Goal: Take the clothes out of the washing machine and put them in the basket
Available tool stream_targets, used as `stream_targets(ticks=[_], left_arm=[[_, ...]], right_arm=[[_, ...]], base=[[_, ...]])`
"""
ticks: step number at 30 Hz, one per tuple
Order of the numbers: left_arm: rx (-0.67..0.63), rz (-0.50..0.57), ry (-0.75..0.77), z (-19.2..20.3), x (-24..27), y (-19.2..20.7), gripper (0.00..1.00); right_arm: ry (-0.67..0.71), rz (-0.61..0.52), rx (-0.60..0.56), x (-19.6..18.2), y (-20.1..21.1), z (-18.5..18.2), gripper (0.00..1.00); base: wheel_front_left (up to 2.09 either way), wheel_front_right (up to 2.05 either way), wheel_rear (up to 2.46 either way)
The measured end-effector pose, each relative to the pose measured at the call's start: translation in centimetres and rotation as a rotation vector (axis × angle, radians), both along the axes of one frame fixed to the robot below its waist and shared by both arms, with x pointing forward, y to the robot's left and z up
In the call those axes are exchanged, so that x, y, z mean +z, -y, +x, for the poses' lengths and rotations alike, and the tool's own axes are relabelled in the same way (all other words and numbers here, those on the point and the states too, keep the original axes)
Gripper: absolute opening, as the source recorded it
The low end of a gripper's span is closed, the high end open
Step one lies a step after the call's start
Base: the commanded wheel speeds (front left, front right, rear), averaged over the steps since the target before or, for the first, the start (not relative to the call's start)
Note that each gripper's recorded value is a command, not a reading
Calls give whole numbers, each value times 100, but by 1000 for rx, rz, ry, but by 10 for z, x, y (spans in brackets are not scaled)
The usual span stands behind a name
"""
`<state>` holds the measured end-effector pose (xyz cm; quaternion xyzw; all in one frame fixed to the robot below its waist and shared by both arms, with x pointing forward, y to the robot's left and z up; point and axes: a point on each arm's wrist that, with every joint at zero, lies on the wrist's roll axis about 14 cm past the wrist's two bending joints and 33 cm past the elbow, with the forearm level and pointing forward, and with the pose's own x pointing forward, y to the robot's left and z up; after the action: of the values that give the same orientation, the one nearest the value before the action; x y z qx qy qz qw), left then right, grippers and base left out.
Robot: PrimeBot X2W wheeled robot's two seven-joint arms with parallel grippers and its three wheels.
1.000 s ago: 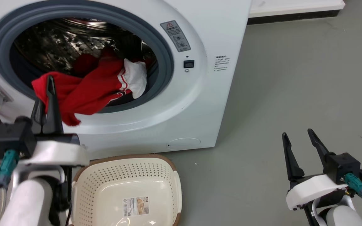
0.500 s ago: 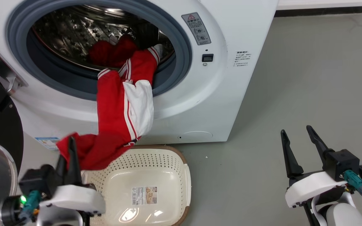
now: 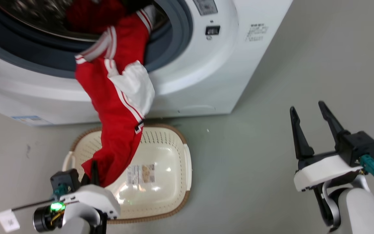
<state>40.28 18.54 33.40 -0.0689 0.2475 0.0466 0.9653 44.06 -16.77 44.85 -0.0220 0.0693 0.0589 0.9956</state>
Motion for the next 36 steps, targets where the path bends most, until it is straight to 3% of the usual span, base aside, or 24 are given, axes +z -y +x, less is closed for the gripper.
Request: stream_targets(ticks=[9,23,24,25,26,27,28,36], left_arm=[[-39,19,-198,43,-97,5,0],[-35,13,-341,79,-172,9,0],[-35,16,-349,79,-175,8,10],[-40,15,-353,80,-177,8,28],[-41,14,-355,82,-178,9,56],[-45,13,-350,85,-177,10,96],[-49,13,-340,89,-175,10,100],[-50,20,-266,97,-144,4,100]], right_arm=[[-97,-26,-46,-52,21,16,100],[-193,-44,-109,-101,48,12,100],[-196,-45,-111,-103,48,11,100],[-201,-44,-113,-104,49,11,100],[-204,-42,-115,-106,50,10,100],[-205,-41,-117,-107,50,10,100],[-205,-41,-117,-107,50,10,100],[-165,-22,-91,-92,40,11,100]], base=[[0,0,0],[0,0,0],[0,0,0],[0,0,0],[0,0,0],[0,0,0],[0,0,0],[0,0,0]])
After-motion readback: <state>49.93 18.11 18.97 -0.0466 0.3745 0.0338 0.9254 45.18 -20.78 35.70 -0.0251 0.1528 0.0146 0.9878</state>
